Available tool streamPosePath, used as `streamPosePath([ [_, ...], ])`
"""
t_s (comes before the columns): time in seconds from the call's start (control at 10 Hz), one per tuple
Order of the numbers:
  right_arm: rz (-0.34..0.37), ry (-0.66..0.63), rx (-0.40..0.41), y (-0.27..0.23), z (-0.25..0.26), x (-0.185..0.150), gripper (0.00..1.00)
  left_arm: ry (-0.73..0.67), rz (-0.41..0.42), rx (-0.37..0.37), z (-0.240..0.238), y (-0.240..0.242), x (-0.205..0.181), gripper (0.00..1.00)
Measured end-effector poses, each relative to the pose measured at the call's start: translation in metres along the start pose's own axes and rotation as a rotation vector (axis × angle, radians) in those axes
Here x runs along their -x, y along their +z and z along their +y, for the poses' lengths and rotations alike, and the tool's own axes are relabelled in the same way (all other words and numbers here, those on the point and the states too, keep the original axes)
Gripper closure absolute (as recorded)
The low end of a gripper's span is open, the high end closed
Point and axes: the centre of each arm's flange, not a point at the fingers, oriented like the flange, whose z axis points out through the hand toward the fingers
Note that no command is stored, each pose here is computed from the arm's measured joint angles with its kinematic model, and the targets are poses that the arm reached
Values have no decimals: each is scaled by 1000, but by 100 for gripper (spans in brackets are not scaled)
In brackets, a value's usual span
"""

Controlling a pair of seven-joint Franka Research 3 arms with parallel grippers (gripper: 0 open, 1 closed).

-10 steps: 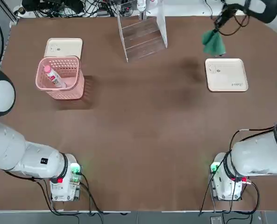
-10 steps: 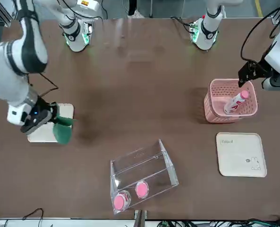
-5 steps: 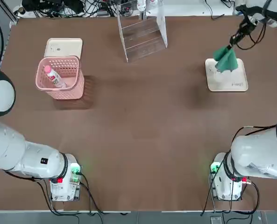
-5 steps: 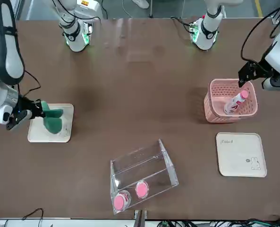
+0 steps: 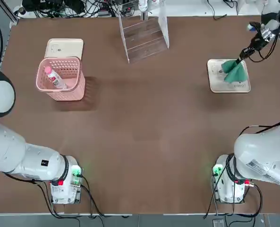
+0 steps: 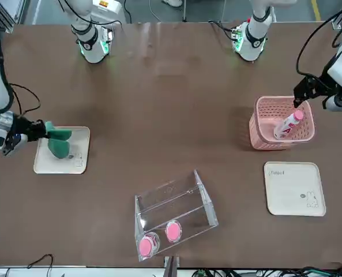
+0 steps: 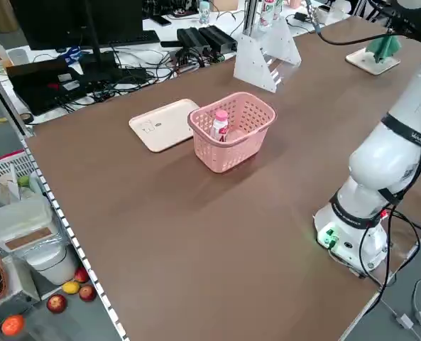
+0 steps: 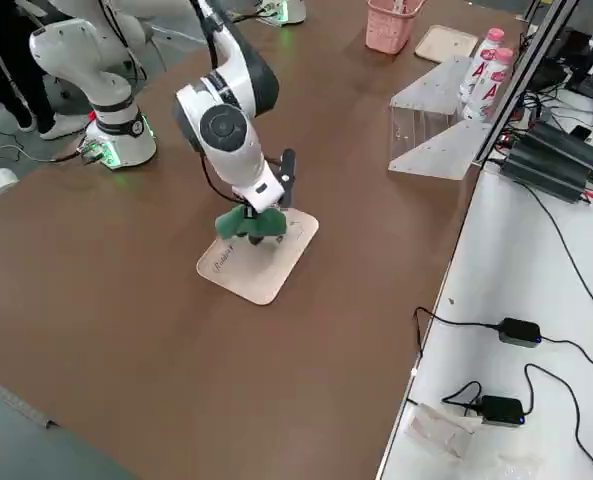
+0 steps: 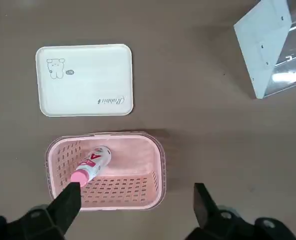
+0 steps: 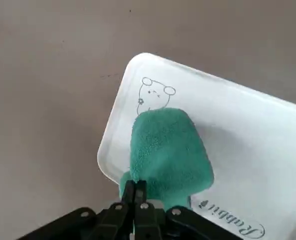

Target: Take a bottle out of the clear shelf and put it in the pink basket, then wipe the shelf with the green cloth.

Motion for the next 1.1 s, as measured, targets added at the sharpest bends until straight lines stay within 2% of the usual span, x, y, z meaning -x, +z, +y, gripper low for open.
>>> streamPosePath([
  [0.4,24,-46,12,-4,21,10,98,0,2,0,0,0,0,0],
  [0.8,66,-158,113,11,70,31,98,2,7,1,1,-1,-1,0],
  [1.1,74,-207,147,31,105,54,98,3,7,1,2,-1,-1,0],
])
